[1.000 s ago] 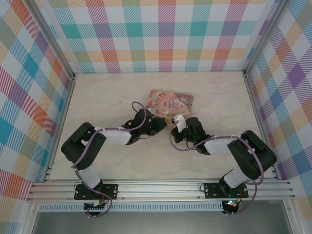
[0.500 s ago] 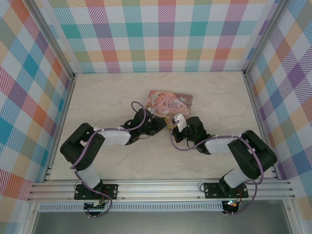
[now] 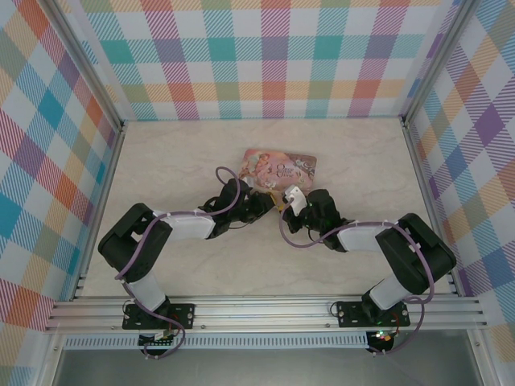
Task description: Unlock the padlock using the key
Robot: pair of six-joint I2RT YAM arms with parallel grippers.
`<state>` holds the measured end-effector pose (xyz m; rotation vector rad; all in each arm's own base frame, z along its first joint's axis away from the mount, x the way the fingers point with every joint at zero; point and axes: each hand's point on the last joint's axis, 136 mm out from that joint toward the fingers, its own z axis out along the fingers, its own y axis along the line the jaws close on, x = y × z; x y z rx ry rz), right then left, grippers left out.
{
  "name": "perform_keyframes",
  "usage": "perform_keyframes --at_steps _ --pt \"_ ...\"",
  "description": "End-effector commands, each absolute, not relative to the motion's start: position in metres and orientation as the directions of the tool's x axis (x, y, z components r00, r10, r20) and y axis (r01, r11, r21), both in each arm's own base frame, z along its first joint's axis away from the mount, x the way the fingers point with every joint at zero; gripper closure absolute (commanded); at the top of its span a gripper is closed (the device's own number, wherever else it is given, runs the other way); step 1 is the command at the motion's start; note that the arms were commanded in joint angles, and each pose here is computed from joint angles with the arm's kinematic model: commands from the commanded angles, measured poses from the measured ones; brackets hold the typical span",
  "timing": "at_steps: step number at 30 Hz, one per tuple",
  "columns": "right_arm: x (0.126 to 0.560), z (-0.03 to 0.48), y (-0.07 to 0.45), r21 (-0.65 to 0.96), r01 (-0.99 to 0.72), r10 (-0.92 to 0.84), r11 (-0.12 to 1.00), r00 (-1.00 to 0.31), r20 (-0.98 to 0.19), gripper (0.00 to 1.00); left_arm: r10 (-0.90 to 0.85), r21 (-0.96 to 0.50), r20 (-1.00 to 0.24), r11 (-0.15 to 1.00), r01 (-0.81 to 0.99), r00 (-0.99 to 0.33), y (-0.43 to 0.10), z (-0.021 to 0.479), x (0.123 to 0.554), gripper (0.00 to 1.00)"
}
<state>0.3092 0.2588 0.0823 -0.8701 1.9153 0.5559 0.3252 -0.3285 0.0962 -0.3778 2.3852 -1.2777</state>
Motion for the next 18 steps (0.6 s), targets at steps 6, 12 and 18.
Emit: perform_keyframes --at_steps 6,12,18 --pt "0.338 0.15 0.284 -0.035 -0.793 -0.23 0.608 -0.133 -0.964 0.97 -0.323 -0.857 -0.173 0.515 -0.02 -0.931 -0.341 0.102 0.3 0.85" --pt "0.341 0.157 0.293 0.012 -0.807 -0.191 0.59 -0.154 -0.969 0.97 -0.325 -0.856 -0.173 0.516 -0.022 -0.93 -0.341 0.102 0.301 0.85" --pt "0.34 0.155 0.296 0.071 -0.807 -0.151 0.586 -0.195 -0.969 0.97 -0.325 -0.856 -0.17 0.517 -0.024 -0.93 -0.343 0.098 0.302 0.85"
